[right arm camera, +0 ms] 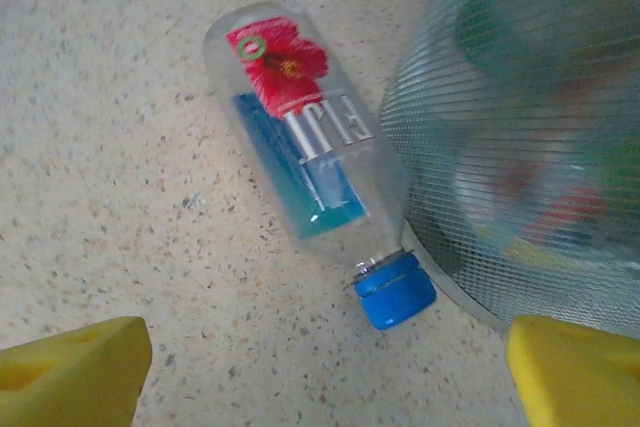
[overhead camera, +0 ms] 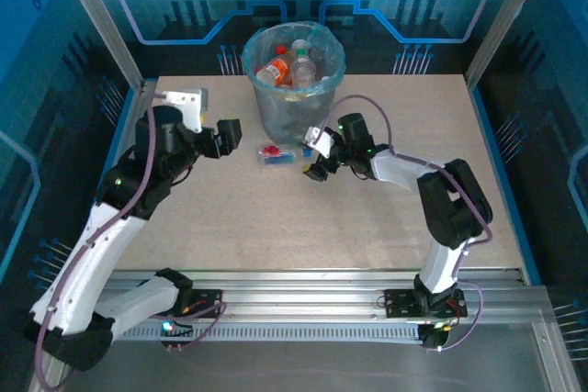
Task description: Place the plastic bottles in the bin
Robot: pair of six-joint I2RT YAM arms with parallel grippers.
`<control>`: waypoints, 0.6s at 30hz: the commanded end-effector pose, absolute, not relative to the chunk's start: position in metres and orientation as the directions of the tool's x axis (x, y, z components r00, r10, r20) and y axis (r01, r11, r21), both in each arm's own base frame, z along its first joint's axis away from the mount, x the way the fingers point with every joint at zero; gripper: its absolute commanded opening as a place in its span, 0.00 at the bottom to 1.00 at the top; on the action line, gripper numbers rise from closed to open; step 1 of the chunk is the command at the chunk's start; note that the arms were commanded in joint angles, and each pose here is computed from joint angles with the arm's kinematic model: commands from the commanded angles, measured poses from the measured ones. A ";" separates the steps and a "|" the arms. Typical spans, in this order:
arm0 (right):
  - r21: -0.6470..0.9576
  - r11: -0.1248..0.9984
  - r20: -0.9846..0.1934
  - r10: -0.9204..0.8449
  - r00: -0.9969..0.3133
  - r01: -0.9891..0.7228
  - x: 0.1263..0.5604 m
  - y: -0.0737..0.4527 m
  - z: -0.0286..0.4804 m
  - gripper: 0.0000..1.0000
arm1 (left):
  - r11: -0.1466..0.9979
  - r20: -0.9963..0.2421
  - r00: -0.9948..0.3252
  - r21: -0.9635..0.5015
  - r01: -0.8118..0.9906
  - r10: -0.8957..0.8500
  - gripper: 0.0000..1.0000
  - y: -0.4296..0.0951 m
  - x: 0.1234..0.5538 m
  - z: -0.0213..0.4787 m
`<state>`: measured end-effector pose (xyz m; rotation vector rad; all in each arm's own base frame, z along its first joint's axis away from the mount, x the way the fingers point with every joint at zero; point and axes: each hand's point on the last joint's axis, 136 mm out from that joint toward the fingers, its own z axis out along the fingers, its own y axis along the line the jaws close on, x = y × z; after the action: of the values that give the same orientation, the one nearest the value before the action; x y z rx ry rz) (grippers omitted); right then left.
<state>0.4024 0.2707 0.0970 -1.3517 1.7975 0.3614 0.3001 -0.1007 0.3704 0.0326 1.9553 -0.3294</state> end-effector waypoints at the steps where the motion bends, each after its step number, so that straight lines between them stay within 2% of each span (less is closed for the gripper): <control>1: -0.357 0.263 -0.737 -0.669 0.098 -0.896 0.419 0.281 0.101 0.93 | 0.972 -0.925 -0.343 -0.210 0.102 -0.164 0.85 -0.078 0.289 0.380; 10: -0.366 0.175 -0.614 -0.783 0.096 -0.914 0.439 0.276 0.065 0.90 | 0.979 -0.933 -0.325 -0.188 0.079 -0.153 0.85 -0.068 0.278 0.383; 18: -0.356 0.160 -0.565 -0.821 0.076 -0.921 0.451 0.276 0.045 0.71 | 0.980 -0.936 -0.317 -0.184 0.075 -0.151 0.86 -0.066 0.278 0.384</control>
<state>0.4521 0.2845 0.0653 -1.6236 1.6936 0.1920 0.2795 -0.0729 0.3856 -0.0423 1.8837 -0.2608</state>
